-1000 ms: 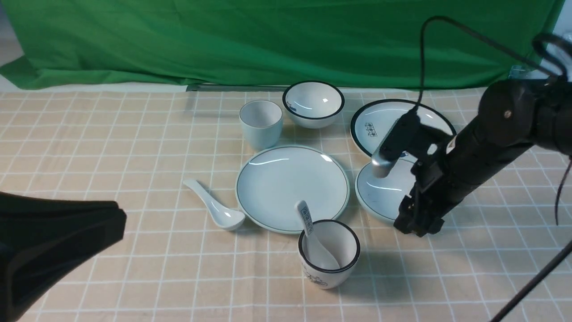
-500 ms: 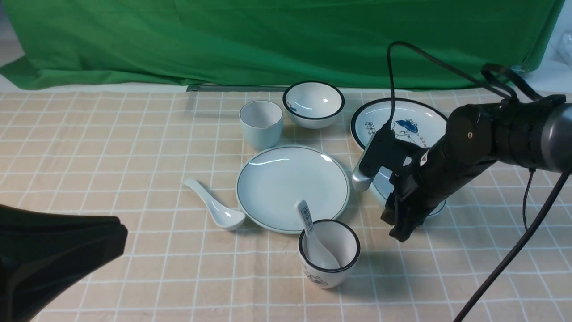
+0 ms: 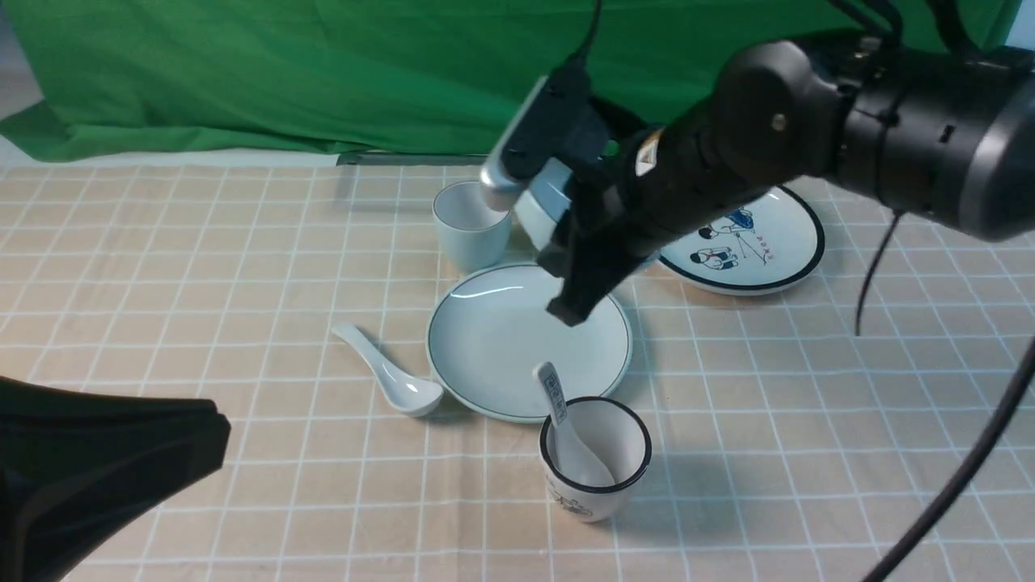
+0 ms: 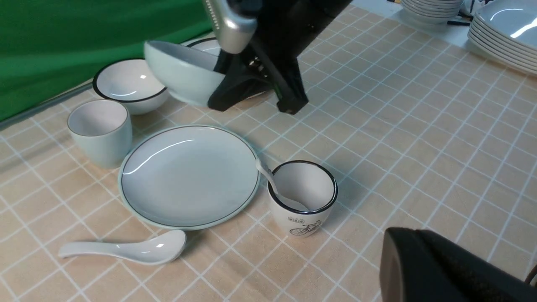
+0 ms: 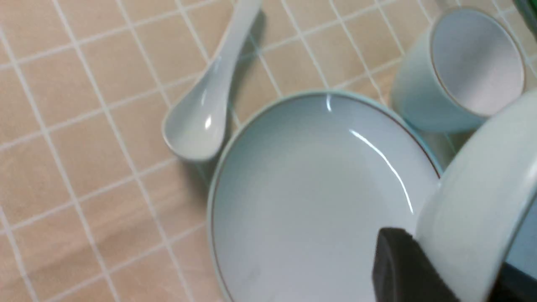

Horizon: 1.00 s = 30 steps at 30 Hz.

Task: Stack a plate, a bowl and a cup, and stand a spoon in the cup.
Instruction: Use the right arm to put the blue rice bowl into the blue large plate in the middle

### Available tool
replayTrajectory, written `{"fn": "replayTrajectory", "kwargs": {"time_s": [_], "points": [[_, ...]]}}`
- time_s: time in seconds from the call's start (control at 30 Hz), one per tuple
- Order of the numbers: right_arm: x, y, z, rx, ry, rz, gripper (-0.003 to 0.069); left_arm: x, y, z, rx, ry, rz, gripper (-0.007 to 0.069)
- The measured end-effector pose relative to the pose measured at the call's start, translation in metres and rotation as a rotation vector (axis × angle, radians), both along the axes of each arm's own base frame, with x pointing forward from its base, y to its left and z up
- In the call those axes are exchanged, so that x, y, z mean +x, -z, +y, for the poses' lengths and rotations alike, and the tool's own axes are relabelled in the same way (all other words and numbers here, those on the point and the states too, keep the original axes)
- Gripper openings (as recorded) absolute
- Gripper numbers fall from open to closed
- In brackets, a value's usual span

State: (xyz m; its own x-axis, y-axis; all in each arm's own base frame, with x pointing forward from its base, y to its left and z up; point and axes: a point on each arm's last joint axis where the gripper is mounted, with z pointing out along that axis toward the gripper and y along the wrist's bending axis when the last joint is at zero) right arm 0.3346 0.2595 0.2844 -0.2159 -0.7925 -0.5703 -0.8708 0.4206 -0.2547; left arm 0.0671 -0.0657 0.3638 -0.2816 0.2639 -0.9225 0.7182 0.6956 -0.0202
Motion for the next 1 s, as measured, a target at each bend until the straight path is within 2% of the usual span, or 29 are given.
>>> {"fn": "replayTrajectory", "kwargs": {"time_s": [0.13,0.33,0.6,0.73,0.9,1.0], "points": [[0.019,0.033,0.023,-0.08,0.0,0.064,0.0094,0.0,0.0,0.0,0.003,0.001,0.003,0.0003],[0.031,0.077,0.03,-0.193,0.006,0.174,0.0094,0.0,0.001,0.0,0.005,0.003,0.005,0.0003],[0.033,0.085,0.032,-0.197,0.011,0.198,0.0095,0.0,0.001,0.0,0.005,0.003,0.005,0.0003],[0.032,0.087,0.031,-0.216,0.006,0.215,0.012,0.0,0.001,0.0,0.005,0.003,0.005,0.0003],[0.027,0.09,0.027,-0.262,0.005,0.28,0.0285,0.0,0.001,0.0,0.005,0.003,0.005,0.0003],[0.026,0.088,0.027,-0.258,0.014,0.283,0.0346,0.0,0.001,0.0,0.005,0.003,0.005,0.0003]]}}
